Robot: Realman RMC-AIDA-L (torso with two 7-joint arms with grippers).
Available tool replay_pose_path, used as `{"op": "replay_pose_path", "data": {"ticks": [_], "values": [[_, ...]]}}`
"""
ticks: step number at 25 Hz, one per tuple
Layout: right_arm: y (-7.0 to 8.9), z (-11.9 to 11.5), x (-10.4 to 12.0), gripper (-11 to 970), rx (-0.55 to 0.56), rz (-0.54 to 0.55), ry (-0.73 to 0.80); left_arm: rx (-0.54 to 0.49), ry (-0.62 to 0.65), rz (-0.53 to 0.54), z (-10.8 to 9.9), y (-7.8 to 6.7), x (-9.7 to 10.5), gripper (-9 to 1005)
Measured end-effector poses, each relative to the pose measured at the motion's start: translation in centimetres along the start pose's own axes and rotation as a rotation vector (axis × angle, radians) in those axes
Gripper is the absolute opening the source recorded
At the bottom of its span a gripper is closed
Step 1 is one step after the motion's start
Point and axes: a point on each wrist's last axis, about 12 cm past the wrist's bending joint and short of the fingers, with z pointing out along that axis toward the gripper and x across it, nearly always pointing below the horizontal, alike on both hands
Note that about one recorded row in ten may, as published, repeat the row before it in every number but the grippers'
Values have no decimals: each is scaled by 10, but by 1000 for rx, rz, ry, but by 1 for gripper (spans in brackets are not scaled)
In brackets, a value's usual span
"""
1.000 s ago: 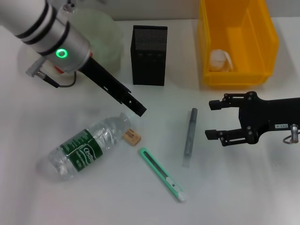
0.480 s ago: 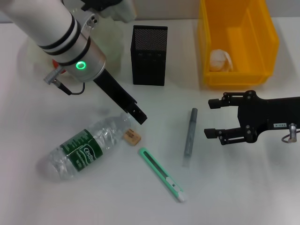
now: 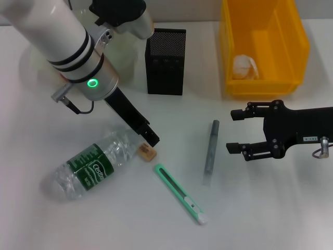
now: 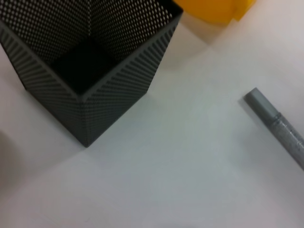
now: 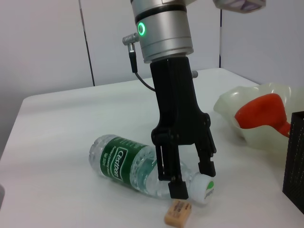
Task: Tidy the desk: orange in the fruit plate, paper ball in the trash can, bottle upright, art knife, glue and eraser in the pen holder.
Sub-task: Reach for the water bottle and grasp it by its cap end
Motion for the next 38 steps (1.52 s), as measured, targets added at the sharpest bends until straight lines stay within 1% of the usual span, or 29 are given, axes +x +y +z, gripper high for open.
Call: {"op": "replay_pose_path", "data": {"ticks": [4,6,15,23,25,29,30,38], "values": [[0,0,0,789,0,-2,0,-2,3,2,1,0,0,773],[0,0,0,789,-1,-2,-1,-20,12,22,4,-1,-1,769],[0,1,0,789,-1,-1,-1,-39,26,53,9,-2,0,749],[1,0,0,789,1,0,-2,-37,33,55,12,-1,3,732],[1,0,0,789,1,0,-2,-37,36,55,13,-1,3,509],[1,0,1,789,1,2,-2,-37,37,56,13,-1,3,452],[1,0,1,789,3,3,-2,-51,35,70,15,-1,3,438],[2,-1,2,788,0,6,-7,-52,36,97,14,-1,3,439]]}}
